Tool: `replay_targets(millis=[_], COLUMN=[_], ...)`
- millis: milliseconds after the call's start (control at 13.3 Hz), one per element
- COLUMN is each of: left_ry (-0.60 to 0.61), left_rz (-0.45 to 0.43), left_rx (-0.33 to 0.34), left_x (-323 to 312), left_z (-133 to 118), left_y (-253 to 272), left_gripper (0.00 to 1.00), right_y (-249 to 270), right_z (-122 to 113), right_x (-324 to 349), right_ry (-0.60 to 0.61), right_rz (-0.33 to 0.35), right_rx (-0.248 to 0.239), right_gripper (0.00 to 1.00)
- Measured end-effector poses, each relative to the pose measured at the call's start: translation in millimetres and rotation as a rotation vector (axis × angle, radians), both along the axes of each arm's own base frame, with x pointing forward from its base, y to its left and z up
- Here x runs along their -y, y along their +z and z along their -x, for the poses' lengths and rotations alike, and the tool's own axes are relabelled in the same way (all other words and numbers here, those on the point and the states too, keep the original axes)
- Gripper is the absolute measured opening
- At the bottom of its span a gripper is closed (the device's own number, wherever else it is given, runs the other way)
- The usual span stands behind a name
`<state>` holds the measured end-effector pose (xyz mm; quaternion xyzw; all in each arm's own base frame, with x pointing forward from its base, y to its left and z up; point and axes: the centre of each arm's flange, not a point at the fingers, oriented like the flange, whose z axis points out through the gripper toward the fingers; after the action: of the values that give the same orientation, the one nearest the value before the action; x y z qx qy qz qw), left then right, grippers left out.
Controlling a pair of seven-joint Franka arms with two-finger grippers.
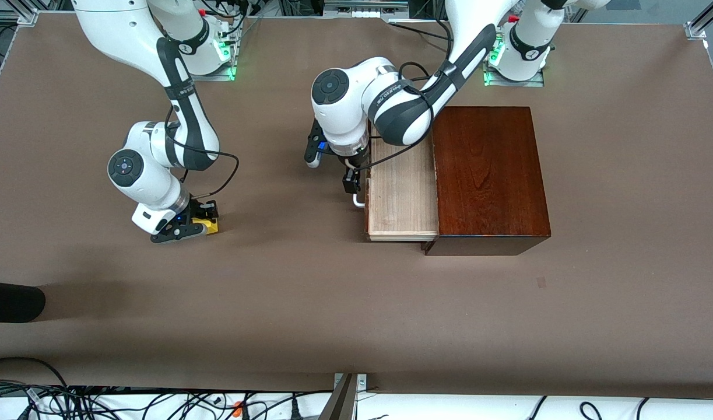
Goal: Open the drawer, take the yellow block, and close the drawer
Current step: 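Push the drawer shut with the left gripper while the right gripper holds the cube, then set the yellow cube on the table with the right gripper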
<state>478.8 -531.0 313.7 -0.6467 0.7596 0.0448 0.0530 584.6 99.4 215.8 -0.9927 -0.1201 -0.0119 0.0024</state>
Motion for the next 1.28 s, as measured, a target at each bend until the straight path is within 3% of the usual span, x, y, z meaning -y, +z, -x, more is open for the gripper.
replay_targets(millis=[601,826,976,1126,1276], left_ry=[0.007,0.049,0.057,0.057,0.068], left_rz=[-0.128,-0.179,-0.210,-0.231,-0.242], left_rx=[-0.001,-0.015,-0.003,0.007,0.004], left_x=[-18.4,-43.6,-54.0,-58.1,-65.0], left_z=[-4.1,-20.3,-26.8,-28.6,-33.2], left_y=[-0.3,4.1,9.1,12.4,11.7], left_gripper=[1.00,1.00,1.00,1.00,1.00], right_y=[-8.6,-0.9,16.8,43.5,72.1], right_z=[-0.5,-6.2,-14.1,-23.7,-33.0], right_x=[14.1,15.5,14.2,11.2,5.7], right_ry=[-0.025,-0.029,-0.033,-0.049,-0.066], right_rz=[0.007,0.004,-0.010,-0.034,-0.061], right_rx=[-0.013,0.006,0.040,0.076,0.080], right_gripper=[0.56,0.79,1.00,1.00,1.00])
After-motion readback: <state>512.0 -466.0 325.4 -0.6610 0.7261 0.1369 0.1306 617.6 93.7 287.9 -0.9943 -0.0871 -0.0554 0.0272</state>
